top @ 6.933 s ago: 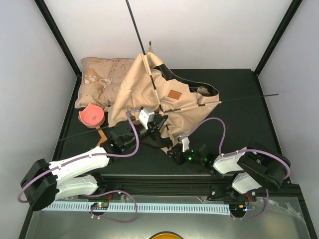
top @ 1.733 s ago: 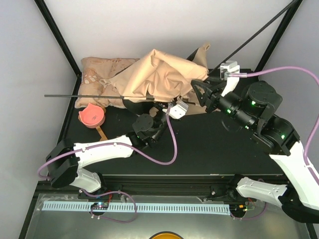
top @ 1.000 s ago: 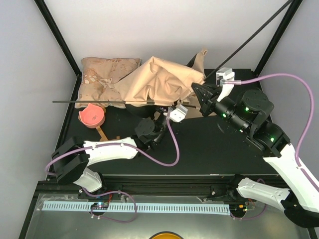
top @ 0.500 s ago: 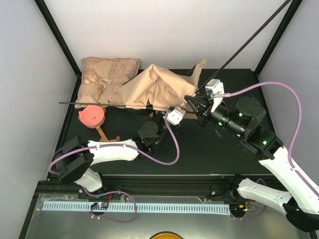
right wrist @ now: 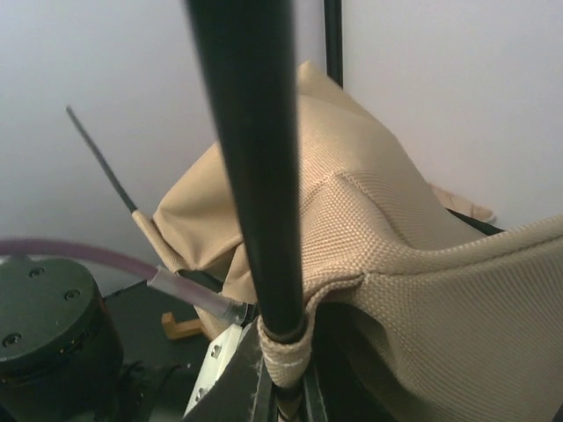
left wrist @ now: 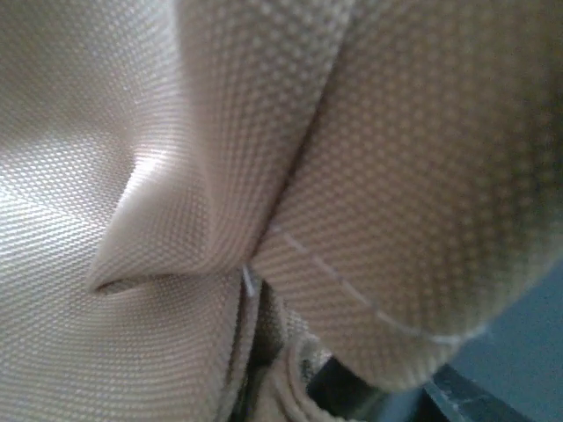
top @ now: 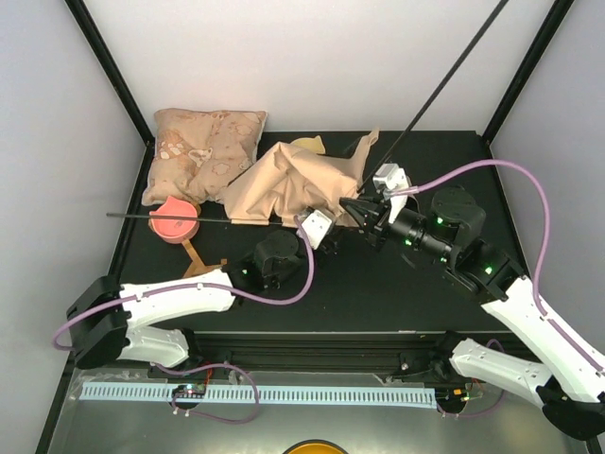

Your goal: Set up the pet tent

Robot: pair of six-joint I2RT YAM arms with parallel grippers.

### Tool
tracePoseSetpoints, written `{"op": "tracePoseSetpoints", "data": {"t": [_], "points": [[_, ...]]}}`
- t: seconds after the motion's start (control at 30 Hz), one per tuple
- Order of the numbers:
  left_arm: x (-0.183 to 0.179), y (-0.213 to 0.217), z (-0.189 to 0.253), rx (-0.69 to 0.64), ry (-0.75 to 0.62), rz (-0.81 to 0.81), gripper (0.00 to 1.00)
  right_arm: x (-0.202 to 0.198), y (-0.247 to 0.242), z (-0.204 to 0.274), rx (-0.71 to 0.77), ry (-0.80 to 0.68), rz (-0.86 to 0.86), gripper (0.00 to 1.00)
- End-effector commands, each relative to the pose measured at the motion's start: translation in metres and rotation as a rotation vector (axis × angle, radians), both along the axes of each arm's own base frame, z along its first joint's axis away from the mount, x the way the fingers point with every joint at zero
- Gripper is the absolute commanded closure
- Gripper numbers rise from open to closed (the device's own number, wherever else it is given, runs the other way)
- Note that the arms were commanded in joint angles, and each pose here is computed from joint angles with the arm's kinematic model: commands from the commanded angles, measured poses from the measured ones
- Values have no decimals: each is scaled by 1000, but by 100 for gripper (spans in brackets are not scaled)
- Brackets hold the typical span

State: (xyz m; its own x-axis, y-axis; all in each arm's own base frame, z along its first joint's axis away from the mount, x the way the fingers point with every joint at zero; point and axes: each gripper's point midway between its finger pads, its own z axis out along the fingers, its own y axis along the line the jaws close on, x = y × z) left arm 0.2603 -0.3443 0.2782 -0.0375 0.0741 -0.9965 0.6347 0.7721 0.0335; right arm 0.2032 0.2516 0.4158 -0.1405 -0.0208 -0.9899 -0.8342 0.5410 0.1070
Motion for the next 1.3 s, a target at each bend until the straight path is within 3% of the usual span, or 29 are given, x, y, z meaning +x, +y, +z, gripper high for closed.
{"op": "tracePoseSetpoints", "data": {"t": [0.0,0.27,0.4,0.57,0.67,0.8,0.93,1.13,1.27], "points": [[-53,-12,-42,23,321,-250,45,-5,10,-42,-67,112,52,99],[-127,-9,-34,-12,541,-550,25,-4,15,-67,-128,135,76,99],[-184,-9,12,-101,576,-875,24,-7,14,-78,-145,139,96,99],[-202,3,68,-226,528,-980,21,-8,15,-93,-170,156,114,99],[-183,4,58,-183,523,-850,22,-9,15,-98,-175,164,114,99],[-135,8,-5,-68,564,-534,24,-9,14,-96,-156,161,114,99],[-99,20,-40,-67,554,-303,27,-8,11,-93,-153,153,94,99],[-66,25,-18,-139,237,-202,28,0,3,-93,-143,151,19,99],[-44,20,1,-85,39,-105,28,20,-11,-93,-116,201,-131,99]]}}
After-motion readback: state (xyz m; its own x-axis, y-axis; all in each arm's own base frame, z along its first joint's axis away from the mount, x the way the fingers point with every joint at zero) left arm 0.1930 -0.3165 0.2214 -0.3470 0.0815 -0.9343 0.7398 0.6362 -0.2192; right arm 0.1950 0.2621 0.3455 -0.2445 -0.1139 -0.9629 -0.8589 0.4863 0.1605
